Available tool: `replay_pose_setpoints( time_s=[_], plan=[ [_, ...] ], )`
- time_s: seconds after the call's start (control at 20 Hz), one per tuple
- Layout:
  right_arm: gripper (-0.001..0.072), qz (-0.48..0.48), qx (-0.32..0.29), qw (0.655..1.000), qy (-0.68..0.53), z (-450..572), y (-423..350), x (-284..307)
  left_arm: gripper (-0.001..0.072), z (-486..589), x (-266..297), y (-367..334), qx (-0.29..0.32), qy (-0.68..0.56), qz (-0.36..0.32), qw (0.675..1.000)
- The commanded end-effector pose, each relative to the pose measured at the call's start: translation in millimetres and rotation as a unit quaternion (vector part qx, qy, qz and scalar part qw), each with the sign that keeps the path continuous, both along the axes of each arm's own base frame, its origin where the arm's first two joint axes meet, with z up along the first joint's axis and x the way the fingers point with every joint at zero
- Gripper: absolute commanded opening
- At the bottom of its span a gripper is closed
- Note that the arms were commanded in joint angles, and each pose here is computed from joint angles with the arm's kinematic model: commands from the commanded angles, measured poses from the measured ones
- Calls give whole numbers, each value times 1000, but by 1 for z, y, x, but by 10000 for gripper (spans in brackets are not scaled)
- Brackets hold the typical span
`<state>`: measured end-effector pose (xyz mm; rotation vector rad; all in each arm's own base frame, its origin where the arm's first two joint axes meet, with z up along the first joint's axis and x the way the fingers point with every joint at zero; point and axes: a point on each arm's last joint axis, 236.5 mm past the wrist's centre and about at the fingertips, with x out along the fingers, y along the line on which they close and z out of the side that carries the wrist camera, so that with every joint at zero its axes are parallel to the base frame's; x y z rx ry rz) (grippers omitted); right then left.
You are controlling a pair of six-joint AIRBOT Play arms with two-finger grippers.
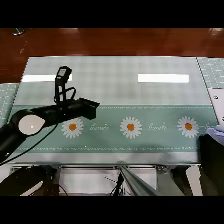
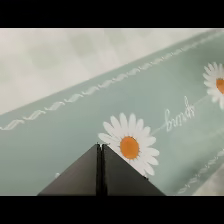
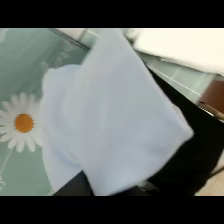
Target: Fold the shirts.
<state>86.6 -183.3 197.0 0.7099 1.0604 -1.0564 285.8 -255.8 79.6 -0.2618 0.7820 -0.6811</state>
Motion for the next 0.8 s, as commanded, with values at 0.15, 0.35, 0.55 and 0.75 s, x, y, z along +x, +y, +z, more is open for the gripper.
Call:
replay_pose_setpoints(
  time_s=[0.15, 0.35, 0.55, 0.75],
  plan=[
    [371, -138, -51, 986, 75, -19, 4, -81, 19, 0, 52, 73, 5, -5, 115, 993],
    [606, -5, -36, 999, -11, -27, -4, -12, 20, -3, 85, 161, 45, -20, 217, 975],
    [59, 129, -76, 959, -240, 25, -13, 111, 20, 31, 96, 260, -4, 4, 343, 939],
    [25, 323, 25, 794, -515, 119, 83, 249, 19, 109, 109, 226, -42, -62, 273, 959]
  ],
)
